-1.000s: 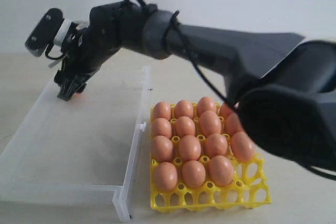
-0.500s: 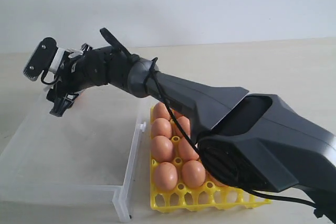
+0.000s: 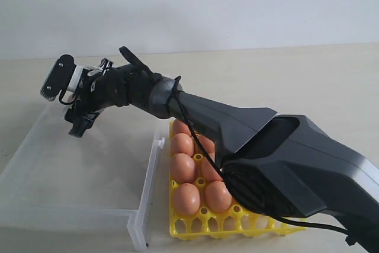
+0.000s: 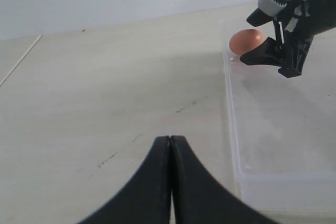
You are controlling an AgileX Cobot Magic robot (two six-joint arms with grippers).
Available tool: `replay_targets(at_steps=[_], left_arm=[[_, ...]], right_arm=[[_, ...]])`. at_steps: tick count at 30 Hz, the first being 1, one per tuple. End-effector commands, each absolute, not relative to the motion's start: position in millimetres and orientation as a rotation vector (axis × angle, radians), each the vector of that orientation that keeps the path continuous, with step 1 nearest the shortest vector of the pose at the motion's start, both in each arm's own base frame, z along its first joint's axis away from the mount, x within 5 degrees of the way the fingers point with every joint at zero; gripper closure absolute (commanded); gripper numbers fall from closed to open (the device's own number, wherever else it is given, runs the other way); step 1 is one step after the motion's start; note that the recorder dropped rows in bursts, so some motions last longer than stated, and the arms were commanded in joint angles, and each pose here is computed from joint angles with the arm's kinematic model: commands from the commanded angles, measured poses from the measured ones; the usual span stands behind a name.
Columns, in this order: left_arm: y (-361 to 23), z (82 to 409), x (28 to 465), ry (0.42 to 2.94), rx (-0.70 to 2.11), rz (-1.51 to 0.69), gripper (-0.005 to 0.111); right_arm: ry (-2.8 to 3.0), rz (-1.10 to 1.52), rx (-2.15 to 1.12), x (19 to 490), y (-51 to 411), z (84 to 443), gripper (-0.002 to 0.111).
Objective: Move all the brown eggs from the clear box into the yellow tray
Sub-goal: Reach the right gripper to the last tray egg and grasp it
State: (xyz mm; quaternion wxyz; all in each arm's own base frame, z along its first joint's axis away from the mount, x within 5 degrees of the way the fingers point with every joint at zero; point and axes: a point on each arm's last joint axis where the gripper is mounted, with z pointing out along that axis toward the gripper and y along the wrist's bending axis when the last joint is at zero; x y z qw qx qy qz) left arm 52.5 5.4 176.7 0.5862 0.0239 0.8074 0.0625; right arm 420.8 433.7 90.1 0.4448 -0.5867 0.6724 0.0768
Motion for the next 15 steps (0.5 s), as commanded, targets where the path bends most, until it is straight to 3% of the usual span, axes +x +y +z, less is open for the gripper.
replay_targets(at_steps=[1,9,15], left_arm=[[5,179,52,1.863,0.055,0.136,0.107],[5,179,52,1.863,0.055,0.136,0.107],[5,179,52,1.863,0.055,0.136,0.107]], right_arm=[[1.644,0.176,-1.428,427,432,87,0.036],[1.645,0.177,-1.425,428,432,80,0.039],[1.733,0.213,-1.431,424,430,75,0.066]])
